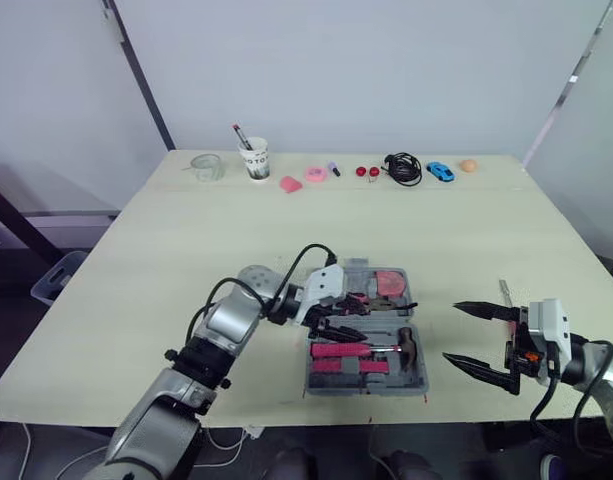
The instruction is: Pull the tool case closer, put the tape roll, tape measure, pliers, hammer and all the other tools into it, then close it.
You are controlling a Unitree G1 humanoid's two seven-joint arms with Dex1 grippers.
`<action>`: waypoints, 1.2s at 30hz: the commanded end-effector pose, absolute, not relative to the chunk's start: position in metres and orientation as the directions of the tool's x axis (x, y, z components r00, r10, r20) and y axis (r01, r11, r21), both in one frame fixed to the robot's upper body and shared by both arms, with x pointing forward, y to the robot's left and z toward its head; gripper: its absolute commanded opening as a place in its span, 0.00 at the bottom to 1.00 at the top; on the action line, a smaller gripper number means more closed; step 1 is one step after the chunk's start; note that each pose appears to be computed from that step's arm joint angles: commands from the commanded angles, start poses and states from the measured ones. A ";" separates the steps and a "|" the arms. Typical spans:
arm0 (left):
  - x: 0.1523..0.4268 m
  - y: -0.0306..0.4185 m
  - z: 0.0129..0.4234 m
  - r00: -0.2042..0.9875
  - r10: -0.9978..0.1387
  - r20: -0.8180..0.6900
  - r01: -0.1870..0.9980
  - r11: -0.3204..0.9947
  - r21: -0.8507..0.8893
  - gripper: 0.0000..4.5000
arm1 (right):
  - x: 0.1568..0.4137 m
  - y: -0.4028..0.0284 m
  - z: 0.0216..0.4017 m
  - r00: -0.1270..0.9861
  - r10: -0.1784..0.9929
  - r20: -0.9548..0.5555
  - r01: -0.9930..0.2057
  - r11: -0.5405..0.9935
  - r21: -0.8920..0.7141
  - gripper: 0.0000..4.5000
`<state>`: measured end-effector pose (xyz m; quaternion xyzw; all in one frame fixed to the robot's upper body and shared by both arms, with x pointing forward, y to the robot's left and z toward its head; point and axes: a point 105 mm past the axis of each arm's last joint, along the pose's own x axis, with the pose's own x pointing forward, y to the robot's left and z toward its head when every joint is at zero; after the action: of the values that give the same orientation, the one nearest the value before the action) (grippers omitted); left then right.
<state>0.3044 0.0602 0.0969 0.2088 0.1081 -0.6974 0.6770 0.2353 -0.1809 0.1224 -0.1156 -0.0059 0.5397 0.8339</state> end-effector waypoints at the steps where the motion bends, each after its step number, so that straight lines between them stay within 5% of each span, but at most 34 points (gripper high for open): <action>1: 0.302 0.062 0.096 0.012 -0.919 -0.394 0.989 -0.048 0.141 0.51 | 0.235 -0.183 0.128 0.417 0.903 -0.107 -0.894 0.387 -0.226 1.00; 6: 0.301 0.065 0.080 0.026 -0.914 -0.404 0.990 -0.031 0.134 0.02 | 0.233 -0.183 0.127 0.413 0.904 -0.109 -0.897 0.383 -0.222 1.00; 28: 0.283 0.071 0.006 -0.005 -0.846 -0.532 0.999 -0.028 0.035 0.01 | 0.231 -0.190 0.122 0.434 0.891 -0.132 -0.890 0.402 -0.215 1.00; 36: 0.301 0.065 0.046 0.163 -0.933 -0.322 0.984 0.131 0.119 0.01 | 0.233 -0.194 0.119 0.463 0.878 -0.121 -0.878 0.436 -0.198 1.00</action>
<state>0.2958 0.0658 0.0298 0.1585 0.1210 -0.6545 0.7292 0.2315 -0.1887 0.1106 -0.1081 0.0161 0.5296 0.8412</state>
